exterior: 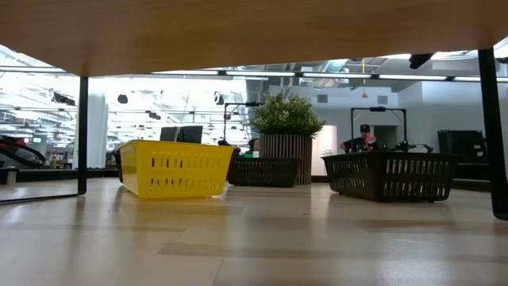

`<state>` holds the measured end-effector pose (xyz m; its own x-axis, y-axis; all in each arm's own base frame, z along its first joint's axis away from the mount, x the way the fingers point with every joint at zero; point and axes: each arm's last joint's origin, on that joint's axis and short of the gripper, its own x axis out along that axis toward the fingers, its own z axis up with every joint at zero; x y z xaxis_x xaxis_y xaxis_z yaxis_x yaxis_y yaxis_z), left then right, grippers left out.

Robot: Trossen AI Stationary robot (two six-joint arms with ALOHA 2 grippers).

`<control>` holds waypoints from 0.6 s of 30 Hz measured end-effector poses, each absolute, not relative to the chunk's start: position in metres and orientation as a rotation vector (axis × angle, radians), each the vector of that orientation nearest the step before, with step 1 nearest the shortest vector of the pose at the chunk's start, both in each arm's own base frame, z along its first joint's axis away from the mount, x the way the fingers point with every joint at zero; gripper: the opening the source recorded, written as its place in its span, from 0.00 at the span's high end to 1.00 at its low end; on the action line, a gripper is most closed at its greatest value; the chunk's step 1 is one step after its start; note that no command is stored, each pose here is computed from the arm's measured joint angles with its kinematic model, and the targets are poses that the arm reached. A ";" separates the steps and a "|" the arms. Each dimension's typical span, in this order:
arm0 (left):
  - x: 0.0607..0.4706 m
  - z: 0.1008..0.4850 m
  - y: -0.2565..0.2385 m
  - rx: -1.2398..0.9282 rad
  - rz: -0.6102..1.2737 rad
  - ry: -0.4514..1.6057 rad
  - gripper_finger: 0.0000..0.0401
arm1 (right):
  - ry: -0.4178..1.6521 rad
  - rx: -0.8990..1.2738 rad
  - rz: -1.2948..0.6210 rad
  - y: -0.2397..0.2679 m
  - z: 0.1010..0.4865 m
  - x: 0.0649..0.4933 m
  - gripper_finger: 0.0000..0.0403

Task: Stack baskets on shelf by color
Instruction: Put the left black bin on the shelf

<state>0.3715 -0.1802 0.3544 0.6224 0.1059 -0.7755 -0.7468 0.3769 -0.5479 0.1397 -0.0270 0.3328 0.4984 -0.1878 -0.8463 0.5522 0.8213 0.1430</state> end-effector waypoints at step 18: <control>0.352 0.415 -0.008 -0.463 0.773 0.911 0.65 | 0.951 0.423 -0.462 -0.027 0.333 0.140 0.67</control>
<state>0.3516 -0.0083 0.4149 0.3784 0.3945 -0.8374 -0.7618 0.6466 -0.0397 0.1398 -0.0270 0.3329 0.4988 -0.1880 -0.8461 0.5489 0.8240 0.1405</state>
